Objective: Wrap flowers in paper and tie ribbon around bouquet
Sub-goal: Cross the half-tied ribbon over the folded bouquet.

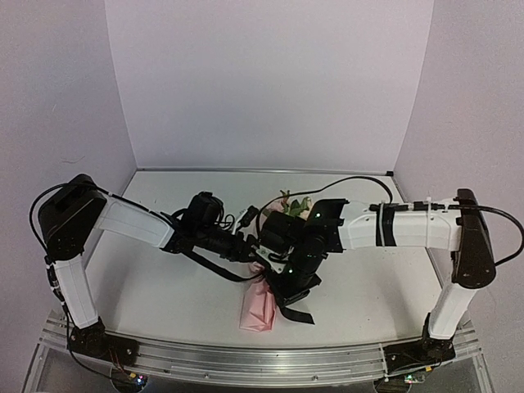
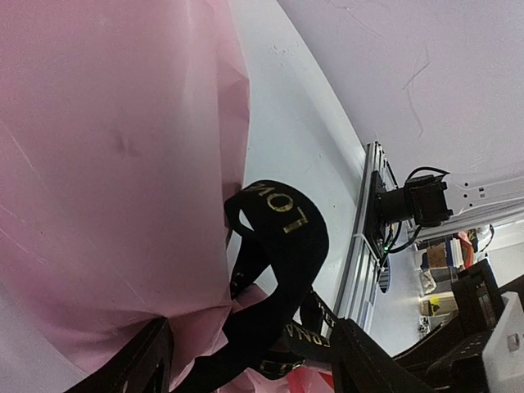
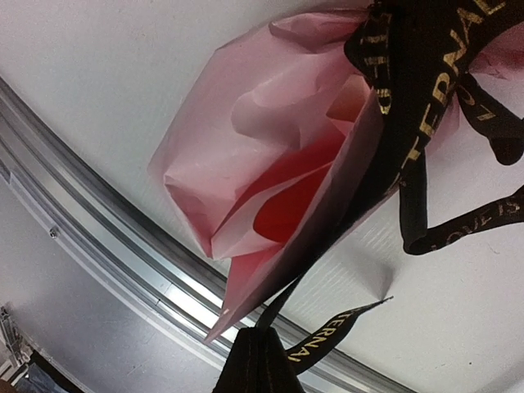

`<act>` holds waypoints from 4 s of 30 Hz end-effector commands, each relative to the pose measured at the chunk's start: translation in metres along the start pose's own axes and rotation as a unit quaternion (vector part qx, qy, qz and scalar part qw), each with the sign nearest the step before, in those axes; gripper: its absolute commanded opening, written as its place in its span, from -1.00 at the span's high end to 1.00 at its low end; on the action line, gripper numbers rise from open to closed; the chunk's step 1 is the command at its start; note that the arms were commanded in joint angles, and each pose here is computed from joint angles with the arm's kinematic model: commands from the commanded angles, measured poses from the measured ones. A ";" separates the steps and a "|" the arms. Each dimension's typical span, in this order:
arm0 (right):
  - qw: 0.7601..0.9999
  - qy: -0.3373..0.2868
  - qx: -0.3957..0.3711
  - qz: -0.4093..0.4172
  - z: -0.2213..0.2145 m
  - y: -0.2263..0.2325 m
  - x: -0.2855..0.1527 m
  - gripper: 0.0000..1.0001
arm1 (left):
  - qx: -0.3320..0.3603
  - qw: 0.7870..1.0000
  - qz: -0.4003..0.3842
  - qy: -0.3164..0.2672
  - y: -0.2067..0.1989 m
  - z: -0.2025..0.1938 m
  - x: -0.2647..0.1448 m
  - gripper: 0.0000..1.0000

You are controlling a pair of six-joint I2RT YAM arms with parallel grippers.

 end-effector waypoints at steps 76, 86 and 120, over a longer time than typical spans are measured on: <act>0.970 -0.206 0.078 -0.099 -0.006 -0.074 0.012 1.00 | -0.071 0.996 -0.019 0.041 -0.043 -0.031 -0.019 1.00; 0.958 -0.257 0.115 -0.049 0.002 -0.079 0.020 0.44 | -0.060 0.996 -0.031 0.049 -0.057 -0.028 -0.011 1.00; 0.920 -0.322 0.195 0.113 0.038 -0.112 -0.008 0.02 | -0.029 0.991 -0.084 0.100 -0.081 -0.038 -0.005 1.00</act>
Point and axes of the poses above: each gripper's point midway between its finger pads, its own x axis out along the fingers, its own y axis along the line the jaws close on, z = x × y, the point moved 1 cm from there along -x, back along the fingers, and after that the axes turned 4 degrees about x, right-handed, at the moved point
